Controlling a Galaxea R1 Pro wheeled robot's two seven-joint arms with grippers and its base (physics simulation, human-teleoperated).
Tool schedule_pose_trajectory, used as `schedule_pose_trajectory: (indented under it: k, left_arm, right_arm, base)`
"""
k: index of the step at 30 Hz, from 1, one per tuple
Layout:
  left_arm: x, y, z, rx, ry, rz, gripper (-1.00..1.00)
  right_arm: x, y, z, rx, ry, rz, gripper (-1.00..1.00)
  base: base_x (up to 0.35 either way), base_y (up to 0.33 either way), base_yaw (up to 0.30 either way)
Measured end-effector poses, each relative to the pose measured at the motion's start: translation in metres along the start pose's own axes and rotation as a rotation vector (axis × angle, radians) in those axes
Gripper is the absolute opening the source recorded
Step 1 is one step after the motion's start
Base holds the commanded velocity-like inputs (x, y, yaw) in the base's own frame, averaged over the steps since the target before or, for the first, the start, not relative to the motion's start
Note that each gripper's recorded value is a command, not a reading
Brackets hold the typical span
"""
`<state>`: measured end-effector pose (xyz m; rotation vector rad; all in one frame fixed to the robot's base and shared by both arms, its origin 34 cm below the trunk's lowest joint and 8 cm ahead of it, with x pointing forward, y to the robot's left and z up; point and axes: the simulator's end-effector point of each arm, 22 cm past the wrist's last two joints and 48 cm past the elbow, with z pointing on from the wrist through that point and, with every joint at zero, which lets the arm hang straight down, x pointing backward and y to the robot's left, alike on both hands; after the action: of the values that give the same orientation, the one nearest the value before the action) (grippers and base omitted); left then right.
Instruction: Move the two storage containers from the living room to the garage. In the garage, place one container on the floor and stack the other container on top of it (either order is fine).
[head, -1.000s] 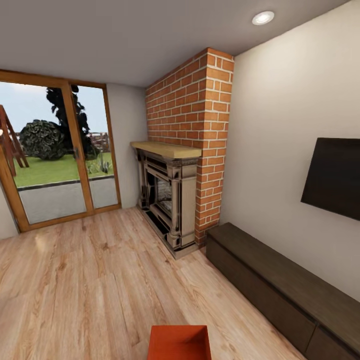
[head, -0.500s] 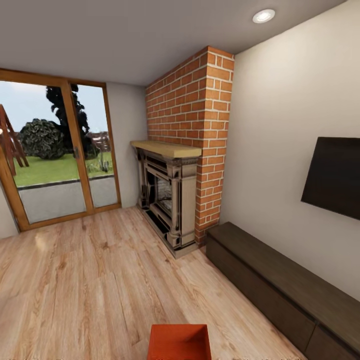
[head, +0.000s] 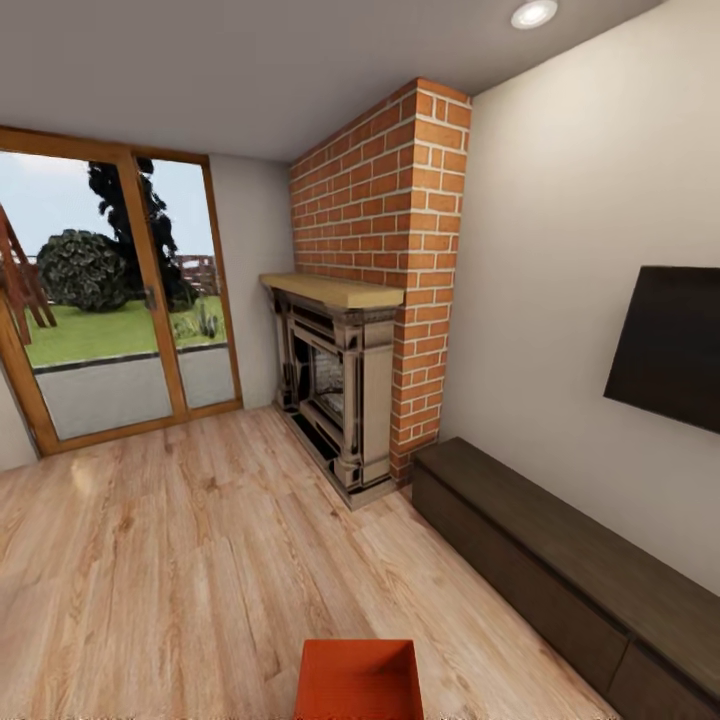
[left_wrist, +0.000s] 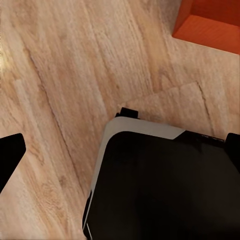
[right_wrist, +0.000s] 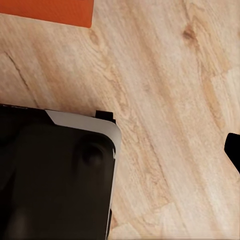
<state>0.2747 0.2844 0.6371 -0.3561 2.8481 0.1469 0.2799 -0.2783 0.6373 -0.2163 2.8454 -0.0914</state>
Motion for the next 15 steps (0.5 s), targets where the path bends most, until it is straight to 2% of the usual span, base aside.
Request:
schedule_pose_trajectory:
  k: [15]
  left_arm:
    - [0.0089, 0.0016, 0.0015, -0.004, 0.022, 0.003, 1.00]
  right_arm:
    - [0.0102, 0.0015, 0.0012, -0.004, 0.027, -0.001, 1.00]
  base:
    - [0.000, 0.000, 0.000]
